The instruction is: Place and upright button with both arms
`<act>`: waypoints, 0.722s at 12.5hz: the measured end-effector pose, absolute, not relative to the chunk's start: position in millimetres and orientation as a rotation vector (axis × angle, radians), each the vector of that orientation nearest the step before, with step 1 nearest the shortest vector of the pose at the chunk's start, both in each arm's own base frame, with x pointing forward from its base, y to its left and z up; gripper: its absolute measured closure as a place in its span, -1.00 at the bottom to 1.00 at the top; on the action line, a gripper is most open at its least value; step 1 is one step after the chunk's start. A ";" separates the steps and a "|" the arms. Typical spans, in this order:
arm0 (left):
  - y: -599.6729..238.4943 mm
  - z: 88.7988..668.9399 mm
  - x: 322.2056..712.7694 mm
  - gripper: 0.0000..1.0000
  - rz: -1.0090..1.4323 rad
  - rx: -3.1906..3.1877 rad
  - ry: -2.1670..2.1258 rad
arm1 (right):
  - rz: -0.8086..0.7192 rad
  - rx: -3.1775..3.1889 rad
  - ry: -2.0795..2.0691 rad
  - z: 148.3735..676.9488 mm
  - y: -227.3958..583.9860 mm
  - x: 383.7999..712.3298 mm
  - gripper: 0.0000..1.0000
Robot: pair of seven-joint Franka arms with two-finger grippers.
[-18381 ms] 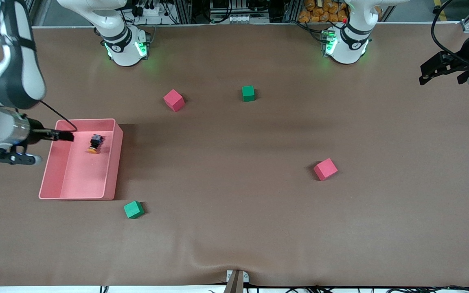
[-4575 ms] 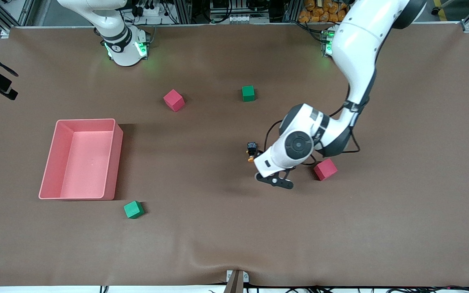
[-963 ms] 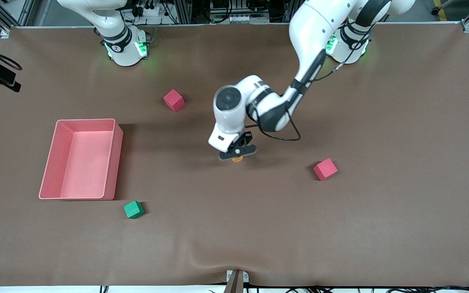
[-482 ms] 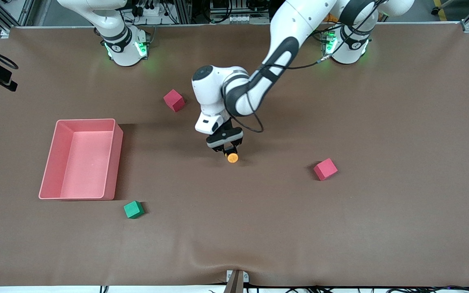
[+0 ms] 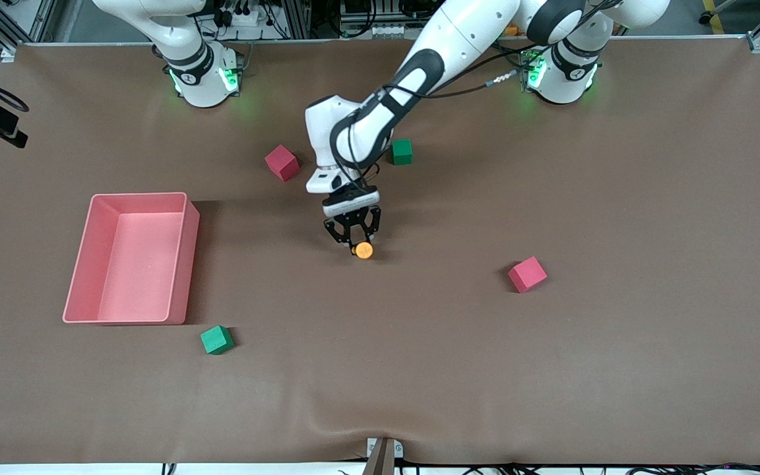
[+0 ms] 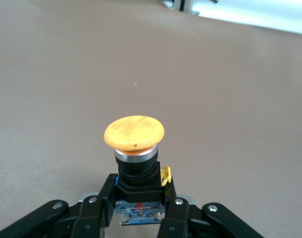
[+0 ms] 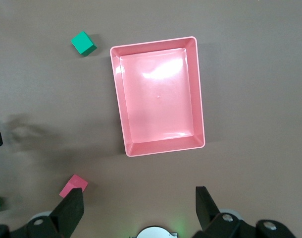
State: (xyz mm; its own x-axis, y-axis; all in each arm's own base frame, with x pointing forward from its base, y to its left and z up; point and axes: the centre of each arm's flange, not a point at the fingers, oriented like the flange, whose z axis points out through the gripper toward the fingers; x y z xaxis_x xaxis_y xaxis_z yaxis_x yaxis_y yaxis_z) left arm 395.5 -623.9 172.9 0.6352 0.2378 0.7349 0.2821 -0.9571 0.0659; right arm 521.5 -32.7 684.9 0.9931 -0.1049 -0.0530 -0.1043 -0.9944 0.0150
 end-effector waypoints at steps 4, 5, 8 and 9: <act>-618.6 146.9 378.5 0.18 -1.422 -2.661 -0.233 | -0.084 3.124 -0.164 684.9 -32.8 521.5 -1.00; -619.4 140.7 374.6 0.18 -1.446 -2.645 -0.191 | -0.084 3.124 -0.164 684.9 -32.8 521.5 -1.00; -620.7 125.0 364.3 0.18 -1.529 -2.574 -0.069 | -0.084 3.125 -0.164 684.9 -32.8 521.5 -1.00; -618.9 116.5 363.1 0.18 -1.552 -2.547 -0.028 | -0.085 3.125 -0.164 684.9 -32.7 521.4 -1.00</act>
